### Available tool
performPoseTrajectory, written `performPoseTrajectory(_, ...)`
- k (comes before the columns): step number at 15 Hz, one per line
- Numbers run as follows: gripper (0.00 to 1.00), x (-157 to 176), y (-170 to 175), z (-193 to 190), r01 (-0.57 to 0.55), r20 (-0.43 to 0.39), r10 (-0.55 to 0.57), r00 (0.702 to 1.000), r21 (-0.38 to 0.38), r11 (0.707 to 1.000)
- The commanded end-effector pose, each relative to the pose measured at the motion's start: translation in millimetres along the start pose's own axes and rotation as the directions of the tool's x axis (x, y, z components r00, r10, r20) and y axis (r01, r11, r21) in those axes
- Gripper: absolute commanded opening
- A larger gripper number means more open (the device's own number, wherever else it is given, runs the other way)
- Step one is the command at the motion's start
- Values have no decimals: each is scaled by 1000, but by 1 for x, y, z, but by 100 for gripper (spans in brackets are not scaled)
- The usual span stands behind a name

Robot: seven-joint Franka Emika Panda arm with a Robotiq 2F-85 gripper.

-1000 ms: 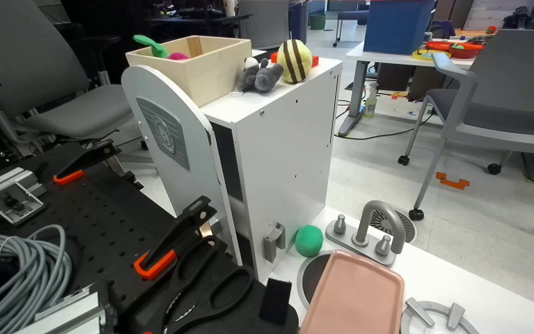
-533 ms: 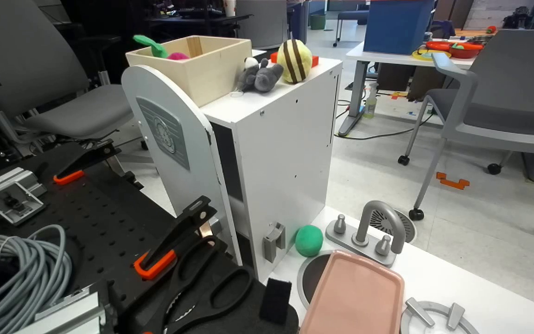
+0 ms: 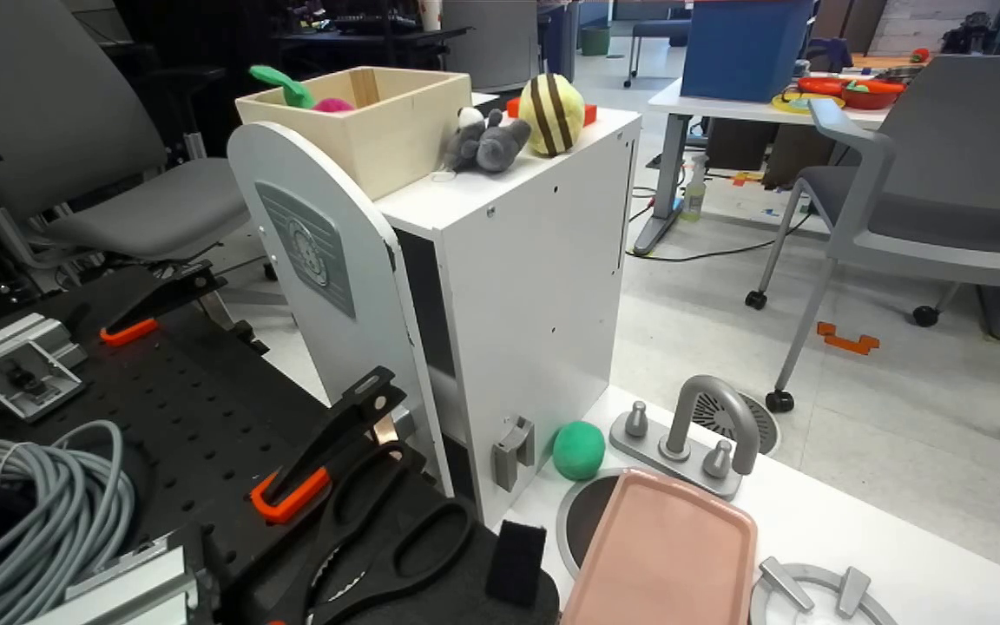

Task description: Pick up the pink plush toy and drop it in the sink

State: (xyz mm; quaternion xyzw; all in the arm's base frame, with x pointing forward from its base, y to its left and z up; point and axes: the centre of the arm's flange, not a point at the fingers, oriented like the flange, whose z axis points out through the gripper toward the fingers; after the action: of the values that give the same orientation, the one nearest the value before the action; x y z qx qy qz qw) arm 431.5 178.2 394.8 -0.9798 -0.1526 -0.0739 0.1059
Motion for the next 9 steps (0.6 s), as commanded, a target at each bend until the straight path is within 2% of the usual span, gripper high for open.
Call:
performPoseTrajectory(1,100,0,0,0,0,0,0,1000,0,1000)
performPoseTrajectory(9,100,2,-2,-4,0,4,0,1000,-3,1000)
